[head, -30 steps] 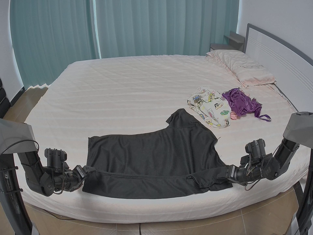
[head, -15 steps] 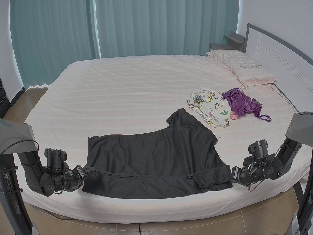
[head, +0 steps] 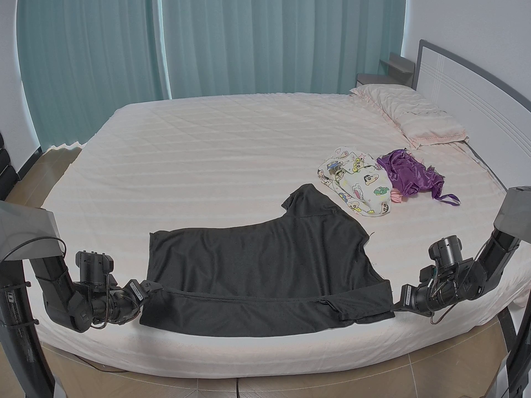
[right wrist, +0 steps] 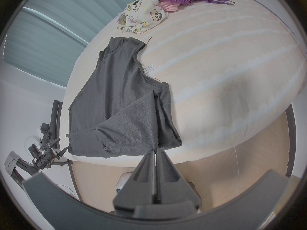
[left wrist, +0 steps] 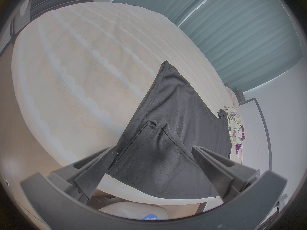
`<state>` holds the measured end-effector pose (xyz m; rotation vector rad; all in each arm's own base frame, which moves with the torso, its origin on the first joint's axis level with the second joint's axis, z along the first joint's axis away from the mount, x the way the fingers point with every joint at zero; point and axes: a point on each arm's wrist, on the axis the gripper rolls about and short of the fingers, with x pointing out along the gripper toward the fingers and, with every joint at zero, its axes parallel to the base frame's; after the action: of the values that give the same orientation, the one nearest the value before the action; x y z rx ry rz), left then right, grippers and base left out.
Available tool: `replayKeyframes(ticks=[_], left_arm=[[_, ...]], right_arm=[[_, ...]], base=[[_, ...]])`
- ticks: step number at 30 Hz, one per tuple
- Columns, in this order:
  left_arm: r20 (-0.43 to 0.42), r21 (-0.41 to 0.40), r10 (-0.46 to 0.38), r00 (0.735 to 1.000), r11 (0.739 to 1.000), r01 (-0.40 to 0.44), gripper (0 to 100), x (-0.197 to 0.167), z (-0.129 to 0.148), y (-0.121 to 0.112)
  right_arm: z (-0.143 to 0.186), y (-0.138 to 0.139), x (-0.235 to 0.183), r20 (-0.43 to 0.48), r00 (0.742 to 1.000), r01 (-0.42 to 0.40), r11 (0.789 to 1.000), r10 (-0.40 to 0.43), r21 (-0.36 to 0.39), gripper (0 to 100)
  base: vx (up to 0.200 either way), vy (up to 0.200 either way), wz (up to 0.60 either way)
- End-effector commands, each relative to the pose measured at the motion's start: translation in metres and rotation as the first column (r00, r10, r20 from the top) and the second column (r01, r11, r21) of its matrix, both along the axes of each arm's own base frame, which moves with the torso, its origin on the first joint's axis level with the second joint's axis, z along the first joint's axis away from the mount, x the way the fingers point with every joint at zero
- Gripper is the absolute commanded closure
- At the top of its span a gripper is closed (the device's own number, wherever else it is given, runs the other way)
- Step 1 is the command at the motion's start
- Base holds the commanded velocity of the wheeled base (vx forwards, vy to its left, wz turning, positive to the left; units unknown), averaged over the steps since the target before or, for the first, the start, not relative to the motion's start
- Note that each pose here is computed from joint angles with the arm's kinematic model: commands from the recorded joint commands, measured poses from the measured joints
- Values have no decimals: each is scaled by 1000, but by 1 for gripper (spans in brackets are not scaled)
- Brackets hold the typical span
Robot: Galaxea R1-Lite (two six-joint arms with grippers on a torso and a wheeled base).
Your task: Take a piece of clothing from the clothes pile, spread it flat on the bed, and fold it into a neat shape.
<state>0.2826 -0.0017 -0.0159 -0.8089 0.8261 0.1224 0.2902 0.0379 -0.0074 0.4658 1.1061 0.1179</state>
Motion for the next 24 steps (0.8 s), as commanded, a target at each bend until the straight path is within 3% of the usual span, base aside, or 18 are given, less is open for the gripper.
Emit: replayKeyframes(ticks=[1, 2, 7, 11, 16, 20, 24], left_arm=[[-1, 0, 1, 1000, 1000, -1, 0, 0, 0, 0], [-1, 0, 1, 1000, 1000, -1, 0, 0, 0, 0], [1, 0, 1, 1000, 1000, -1, 0, 0, 0, 0], [2, -1, 2, 1000, 1000, -2, 0, 0, 0, 0], [2, -1, 2, 1000, 1000, -2, 0, 0, 0, 0], [1, 1, 0, 1000, 1000, 0, 0, 0, 0, 0], [6, 2, 1, 1000, 1000, -1, 0, 1, 1, 0]], right_arm=[[2, -2, 0, 2, 1000, 5, 1000, -5, 0, 100], [1, -2, 0, 1, 1000, 5, 1000, -5, -1, 0], [-1, -1, -5, -49, 998, -37, 999, 36, -25, 0], [8, 1, -4, -11, 999, -42, 999, 42, -19, 0], [23, 38, -9, 47, 994, -104, 994, 103, 26, 0], [27, 60, -9, 113, 991, -82, 993, 73, 80, 0], [26, 60, -13, 128, 990, -62, 996, 54, 57, 0]], base=[[0, 0, 0], [0, 0, 0], [0, 0, 0], [0, 0, 0], [0, 0, 0], [0, 0, 0], [0, 0, 0]])
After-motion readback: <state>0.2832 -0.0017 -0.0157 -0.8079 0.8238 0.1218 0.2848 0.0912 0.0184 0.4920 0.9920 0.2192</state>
